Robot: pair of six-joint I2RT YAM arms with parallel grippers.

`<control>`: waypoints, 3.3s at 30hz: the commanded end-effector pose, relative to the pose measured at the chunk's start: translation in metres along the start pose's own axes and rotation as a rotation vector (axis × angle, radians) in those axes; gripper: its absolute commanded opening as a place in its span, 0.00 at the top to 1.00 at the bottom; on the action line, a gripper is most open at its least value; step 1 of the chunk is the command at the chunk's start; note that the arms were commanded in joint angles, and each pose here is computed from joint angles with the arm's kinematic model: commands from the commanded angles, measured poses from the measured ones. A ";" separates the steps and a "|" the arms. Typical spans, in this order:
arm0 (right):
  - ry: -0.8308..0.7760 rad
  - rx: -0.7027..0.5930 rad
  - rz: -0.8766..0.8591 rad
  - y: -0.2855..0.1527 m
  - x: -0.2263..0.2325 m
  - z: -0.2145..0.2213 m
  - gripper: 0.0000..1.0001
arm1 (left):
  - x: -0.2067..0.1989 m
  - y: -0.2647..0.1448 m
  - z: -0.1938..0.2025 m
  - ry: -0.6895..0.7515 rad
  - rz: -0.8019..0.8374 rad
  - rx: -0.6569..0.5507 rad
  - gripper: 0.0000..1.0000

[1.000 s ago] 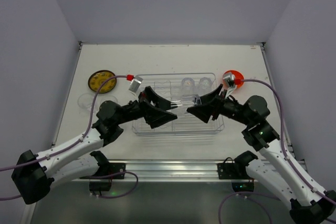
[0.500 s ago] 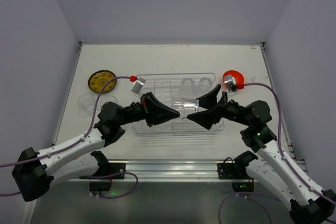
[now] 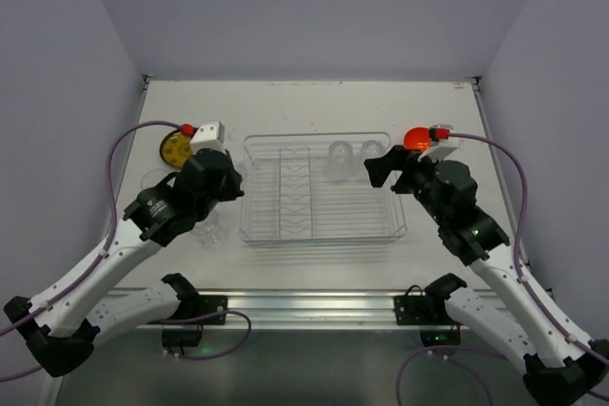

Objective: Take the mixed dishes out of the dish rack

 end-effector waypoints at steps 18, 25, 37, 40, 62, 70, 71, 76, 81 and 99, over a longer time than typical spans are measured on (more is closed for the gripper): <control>-0.058 -0.028 0.278 0.006 -0.031 0.003 0.01 | 0.145 0.018 0.013 -0.054 -0.665 0.470 0.93; -0.052 -0.016 0.240 0.002 -0.029 0.005 0.01 | 0.159 0.030 0.020 -0.094 -0.623 0.514 1.00; -0.052 -0.005 0.211 0.003 -0.028 0.008 0.01 | 0.167 0.064 0.033 -0.103 -0.586 0.684 1.00; -0.050 -0.018 0.206 0.001 -0.028 0.007 0.01 | 0.170 0.069 0.038 -0.105 -0.593 0.705 0.99; -0.039 -0.022 0.133 -0.005 -0.023 0.008 0.01 | 0.195 0.075 0.057 -0.203 -0.637 0.697 0.67; -0.049 0.024 0.109 0.000 -0.022 0.012 0.01 | 0.186 0.051 0.024 -0.194 -0.651 0.557 0.35; -0.051 0.031 0.110 0.001 -0.022 0.013 0.01 | 0.183 0.044 0.018 -0.190 -0.647 0.517 0.25; -0.056 0.043 0.112 0.002 -0.023 0.015 0.01 | 0.172 0.023 -0.012 -0.182 -0.628 0.386 0.00; -0.058 0.048 0.123 0.005 -0.024 0.015 0.01 | 0.163 -0.002 -0.038 -0.157 -0.627 0.285 0.00; 0.050 -0.026 0.213 -0.057 -0.022 -0.002 0.01 | -0.095 0.140 -0.061 0.322 0.175 0.120 0.00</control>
Point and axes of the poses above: each gripper's point midway between its finger pads, its own y axis out along the fingers, its own x axis along the line the jaws close on, z = x × y, the point moved 10 cm from there along -y, back along the fingers, and after that the axes turned 6 degrees about y, right-handed, at the moved point
